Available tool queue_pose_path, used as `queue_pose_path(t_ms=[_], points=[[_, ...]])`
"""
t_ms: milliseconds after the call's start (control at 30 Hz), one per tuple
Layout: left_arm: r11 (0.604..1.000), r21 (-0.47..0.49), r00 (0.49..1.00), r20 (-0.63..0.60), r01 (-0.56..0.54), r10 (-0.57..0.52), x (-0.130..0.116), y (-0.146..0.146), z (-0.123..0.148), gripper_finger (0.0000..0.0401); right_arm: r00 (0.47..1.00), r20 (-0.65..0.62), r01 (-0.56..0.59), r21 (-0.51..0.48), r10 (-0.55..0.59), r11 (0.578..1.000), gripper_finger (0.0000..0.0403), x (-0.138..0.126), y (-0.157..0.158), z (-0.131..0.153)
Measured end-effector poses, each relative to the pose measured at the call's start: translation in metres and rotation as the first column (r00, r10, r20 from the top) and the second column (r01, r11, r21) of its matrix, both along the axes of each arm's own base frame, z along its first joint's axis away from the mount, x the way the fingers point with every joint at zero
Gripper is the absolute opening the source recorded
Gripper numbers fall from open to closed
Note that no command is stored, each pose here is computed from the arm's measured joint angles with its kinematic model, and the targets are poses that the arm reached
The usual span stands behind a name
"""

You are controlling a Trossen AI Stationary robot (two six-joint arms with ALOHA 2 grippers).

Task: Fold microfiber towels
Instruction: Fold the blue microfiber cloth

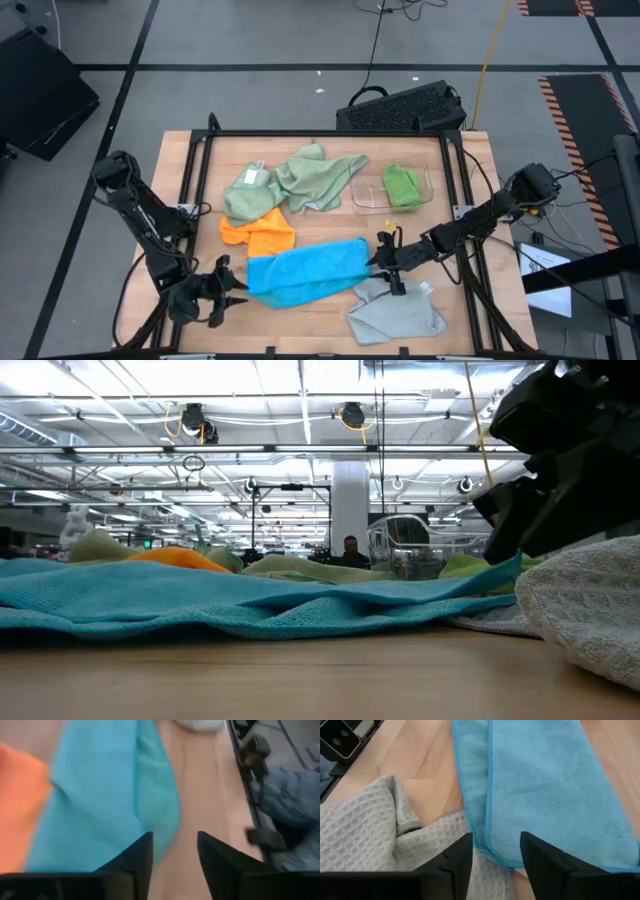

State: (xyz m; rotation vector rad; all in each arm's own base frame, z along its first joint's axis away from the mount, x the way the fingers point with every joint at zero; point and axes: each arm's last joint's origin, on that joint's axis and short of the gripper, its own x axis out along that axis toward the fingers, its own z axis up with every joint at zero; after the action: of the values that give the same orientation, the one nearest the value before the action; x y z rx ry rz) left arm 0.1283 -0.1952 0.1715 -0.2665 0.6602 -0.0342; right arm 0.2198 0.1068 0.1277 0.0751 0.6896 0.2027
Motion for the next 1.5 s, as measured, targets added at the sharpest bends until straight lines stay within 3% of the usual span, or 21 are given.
queue_pose_path(t_ms=[133, 400, 633, 900, 1167, 1333, 1500], points=[[0.988, 0.105, 0.992, 0.076, -0.108, 0.101, 0.005, 0.01, -0.001, 0.018, 0.999, 0.034, -0.005, -0.004, 0.005, 1.0, 0.0149, 0.002, -0.001, 0.002], [0.96, 0.114, 0.965, -0.023, -0.256, 0.261, 0.013, 0.031, -0.011, 0.0175, 0.992, 0.116, 0.056, 0.009, -0.056, 0.998, 0.0146, 0.01, -0.006, 0.009], [0.956, 0.176, 0.968, -0.045, -0.235, 0.246, 0.014, 0.031, -0.032, 0.0173, 0.988, 0.129, 0.09, -0.019, -0.087, 0.996, 0.0146, 0.01, -0.009, 0.009], [0.975, 0.219, 0.999, 0.038, -0.044, 0.037, 0.021, -0.001, -0.046, 0.0202, 0.992, 0.094, 0.09, -0.028, -0.087, 0.996, 0.0146, 0.009, -0.009, 0.006], [0.961, 0.275, 0.999, 0.016, -0.038, 0.035, 0.015, -0.003, -0.058, 0.0222, 0.993, 0.096, 0.08, -0.043, -0.076, 0.996, 0.0146, 0.009, -0.009, 0.006], [0.964, 0.265, 1.0, -0.002, -0.025, 0.026, 0.015, -0.003, -0.058, 0.019, 0.993, 0.097, 0.077, -0.047, -0.072, 0.996, 0.0146, 0.009, -0.009, 0.006], [0.971, 0.238, 0.999, -0.004, -0.036, 0.038, 0.015, -0.003, -0.058, 0.0117, 0.993, 0.099, 0.071, -0.058, -0.065, 0.996, 0.0146, 0.009, -0.009, 0.006]])
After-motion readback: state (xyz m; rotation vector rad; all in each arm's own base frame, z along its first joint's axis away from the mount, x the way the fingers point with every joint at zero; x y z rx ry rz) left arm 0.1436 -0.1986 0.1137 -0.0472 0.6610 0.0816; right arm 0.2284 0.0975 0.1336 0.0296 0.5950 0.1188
